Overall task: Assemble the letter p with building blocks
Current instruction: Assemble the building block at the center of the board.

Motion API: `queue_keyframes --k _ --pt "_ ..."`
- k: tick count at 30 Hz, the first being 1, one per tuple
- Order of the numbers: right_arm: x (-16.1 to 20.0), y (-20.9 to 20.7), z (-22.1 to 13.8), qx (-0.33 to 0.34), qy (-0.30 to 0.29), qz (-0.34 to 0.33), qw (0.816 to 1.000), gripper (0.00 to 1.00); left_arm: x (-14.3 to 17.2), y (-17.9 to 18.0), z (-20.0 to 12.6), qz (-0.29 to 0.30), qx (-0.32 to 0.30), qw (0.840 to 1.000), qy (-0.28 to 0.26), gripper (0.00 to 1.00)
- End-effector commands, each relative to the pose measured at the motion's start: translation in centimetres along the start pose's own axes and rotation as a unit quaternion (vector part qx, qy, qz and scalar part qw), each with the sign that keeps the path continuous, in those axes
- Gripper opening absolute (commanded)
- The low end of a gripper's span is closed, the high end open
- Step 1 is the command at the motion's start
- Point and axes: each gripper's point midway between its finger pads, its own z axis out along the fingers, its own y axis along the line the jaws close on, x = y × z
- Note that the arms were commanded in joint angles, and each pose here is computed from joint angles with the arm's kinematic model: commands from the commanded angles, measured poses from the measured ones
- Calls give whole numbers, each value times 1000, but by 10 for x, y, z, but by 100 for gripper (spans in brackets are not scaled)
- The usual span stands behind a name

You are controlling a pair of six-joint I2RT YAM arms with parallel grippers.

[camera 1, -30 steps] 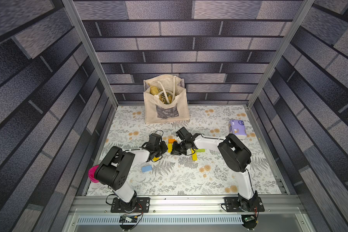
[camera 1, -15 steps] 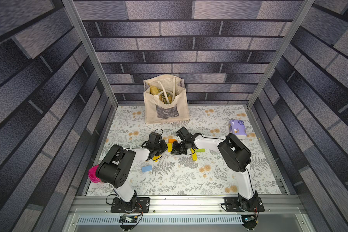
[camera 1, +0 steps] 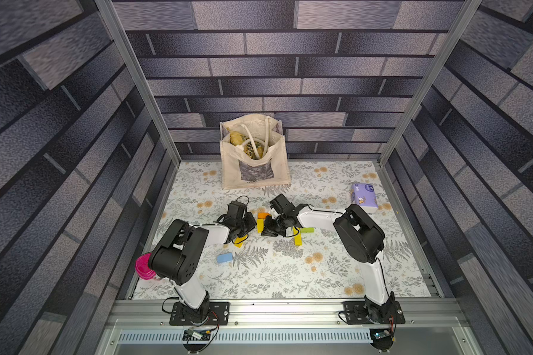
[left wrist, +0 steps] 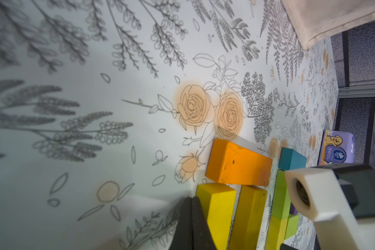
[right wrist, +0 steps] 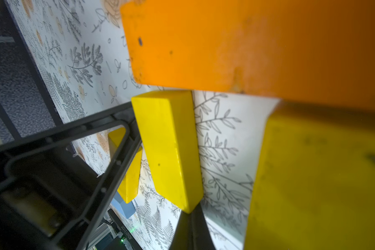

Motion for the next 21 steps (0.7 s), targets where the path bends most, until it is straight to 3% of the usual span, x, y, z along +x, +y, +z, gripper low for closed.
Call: queue_keyframes --k 1,21 --pt "9 -44 17 57 19 38 998 0 33 64 5 -26 -108 992 56 0" --pt "10 -44 17 56 21 38 997 0 30 61 10 -28 -102 993 60 0"
